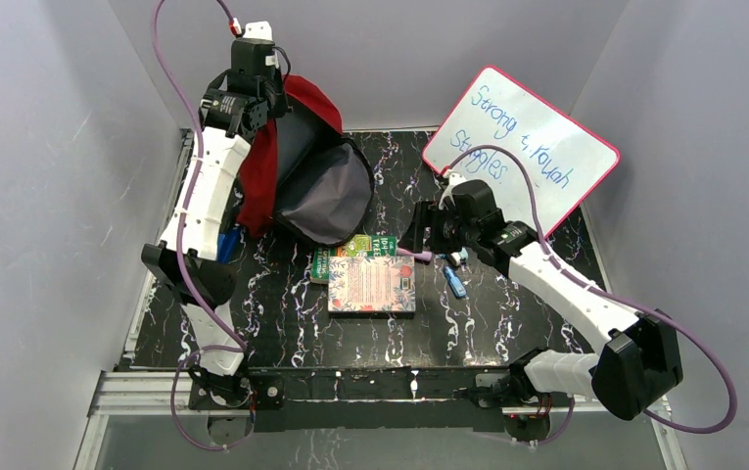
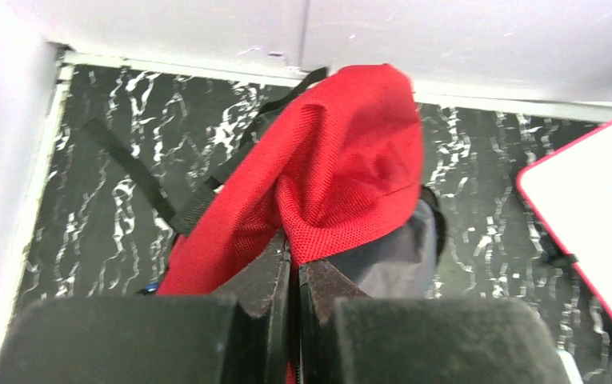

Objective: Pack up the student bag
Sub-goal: Adjust the student bag at the center of the board.

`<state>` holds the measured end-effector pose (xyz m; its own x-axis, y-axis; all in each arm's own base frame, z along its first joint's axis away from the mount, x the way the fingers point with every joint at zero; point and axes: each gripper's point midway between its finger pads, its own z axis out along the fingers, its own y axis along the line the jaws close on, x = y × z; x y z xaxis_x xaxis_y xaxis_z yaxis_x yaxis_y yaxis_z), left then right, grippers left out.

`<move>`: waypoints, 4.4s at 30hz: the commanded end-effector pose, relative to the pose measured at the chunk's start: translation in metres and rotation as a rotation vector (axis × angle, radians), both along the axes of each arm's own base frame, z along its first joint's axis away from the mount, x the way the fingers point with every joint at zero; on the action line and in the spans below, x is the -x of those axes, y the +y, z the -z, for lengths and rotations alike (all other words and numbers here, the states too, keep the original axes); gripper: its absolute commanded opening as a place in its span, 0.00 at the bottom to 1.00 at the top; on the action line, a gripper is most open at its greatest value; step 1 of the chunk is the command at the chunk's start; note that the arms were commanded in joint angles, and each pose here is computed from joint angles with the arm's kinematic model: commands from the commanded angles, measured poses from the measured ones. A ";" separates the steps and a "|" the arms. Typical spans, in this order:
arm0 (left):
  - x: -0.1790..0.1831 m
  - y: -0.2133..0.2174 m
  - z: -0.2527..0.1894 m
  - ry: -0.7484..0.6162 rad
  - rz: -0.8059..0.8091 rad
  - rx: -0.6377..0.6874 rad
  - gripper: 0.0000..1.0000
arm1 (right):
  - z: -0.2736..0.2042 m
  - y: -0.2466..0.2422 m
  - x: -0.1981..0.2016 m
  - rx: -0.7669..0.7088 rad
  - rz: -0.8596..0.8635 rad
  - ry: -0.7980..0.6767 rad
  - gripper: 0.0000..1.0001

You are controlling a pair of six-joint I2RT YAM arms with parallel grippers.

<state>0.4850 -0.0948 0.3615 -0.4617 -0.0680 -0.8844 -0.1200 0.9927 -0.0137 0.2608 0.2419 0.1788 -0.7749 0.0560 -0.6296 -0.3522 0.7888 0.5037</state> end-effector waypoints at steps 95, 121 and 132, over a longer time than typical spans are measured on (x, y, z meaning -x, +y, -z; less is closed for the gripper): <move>0.003 0.108 0.048 -0.092 -0.261 0.591 0.00 | 0.018 -0.014 0.038 -0.166 0.102 0.079 0.87; 0.026 -0.095 0.125 0.190 0.226 0.619 0.00 | 0.027 -0.020 0.042 -0.139 0.109 0.085 0.87; 0.080 -0.054 0.133 0.212 0.197 0.403 0.00 | 0.018 -0.022 0.031 -0.100 0.105 0.016 0.87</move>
<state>0.4341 -0.1756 0.1956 -0.7288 -0.3365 -0.5964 0.0006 0.8707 -0.4919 0.2167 0.2172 0.1420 -0.8161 0.2059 -0.5399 -0.2094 0.7654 0.6085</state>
